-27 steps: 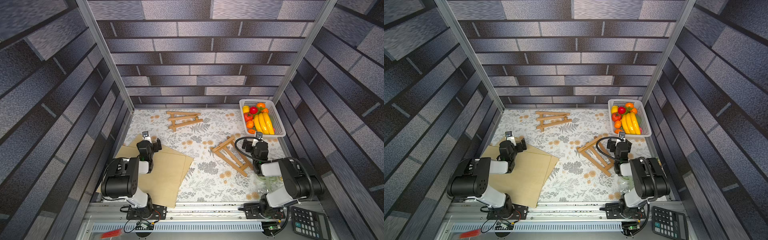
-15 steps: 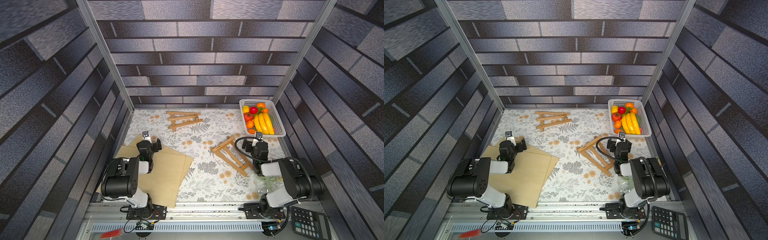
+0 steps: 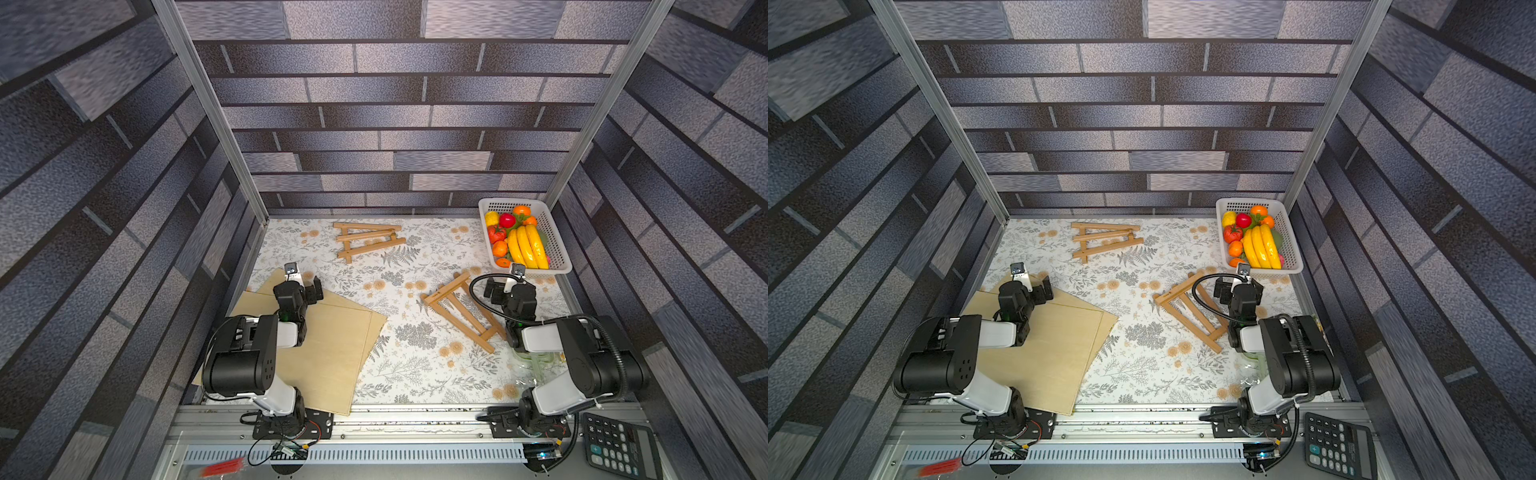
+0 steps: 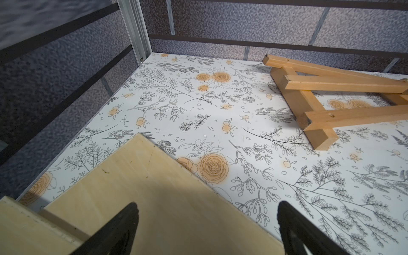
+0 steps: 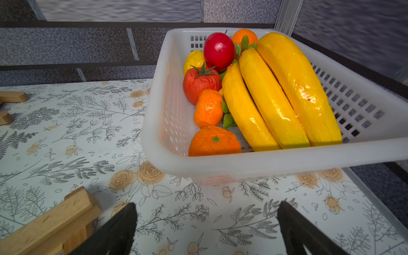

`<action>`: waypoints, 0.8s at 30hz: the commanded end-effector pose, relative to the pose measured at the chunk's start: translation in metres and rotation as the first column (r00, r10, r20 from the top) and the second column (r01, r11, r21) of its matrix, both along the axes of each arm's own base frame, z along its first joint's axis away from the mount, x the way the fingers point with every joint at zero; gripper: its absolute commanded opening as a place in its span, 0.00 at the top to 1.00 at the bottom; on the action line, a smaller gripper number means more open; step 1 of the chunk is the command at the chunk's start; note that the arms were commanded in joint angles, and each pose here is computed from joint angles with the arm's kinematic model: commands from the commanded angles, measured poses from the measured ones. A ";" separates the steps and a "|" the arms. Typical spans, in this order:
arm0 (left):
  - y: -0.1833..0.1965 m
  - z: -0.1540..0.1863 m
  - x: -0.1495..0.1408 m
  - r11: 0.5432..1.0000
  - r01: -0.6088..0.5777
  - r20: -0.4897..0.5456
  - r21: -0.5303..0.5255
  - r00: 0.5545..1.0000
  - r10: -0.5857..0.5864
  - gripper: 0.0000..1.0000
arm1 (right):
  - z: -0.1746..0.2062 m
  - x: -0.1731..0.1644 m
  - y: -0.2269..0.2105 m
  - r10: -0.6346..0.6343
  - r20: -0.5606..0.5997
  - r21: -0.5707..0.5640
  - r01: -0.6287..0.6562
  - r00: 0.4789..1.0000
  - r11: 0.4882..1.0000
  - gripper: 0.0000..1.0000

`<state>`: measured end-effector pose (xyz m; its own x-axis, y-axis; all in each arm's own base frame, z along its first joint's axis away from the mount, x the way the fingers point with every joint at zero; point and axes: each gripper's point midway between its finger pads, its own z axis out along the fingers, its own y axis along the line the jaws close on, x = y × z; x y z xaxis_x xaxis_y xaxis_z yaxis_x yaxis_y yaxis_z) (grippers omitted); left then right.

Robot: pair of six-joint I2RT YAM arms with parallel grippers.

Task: Assemble the easel
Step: Pick up the easel at the center of the board.

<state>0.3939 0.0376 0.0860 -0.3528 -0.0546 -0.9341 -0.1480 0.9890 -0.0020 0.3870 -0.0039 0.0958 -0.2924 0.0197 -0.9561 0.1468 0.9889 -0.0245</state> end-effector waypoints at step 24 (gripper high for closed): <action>0.001 0.006 0.006 1.000 -0.006 0.017 -0.014 1.000 0.006 0.00 | -0.001 0.002 -0.003 -0.015 -0.011 -0.001 0.014 1.000 1.000 0.00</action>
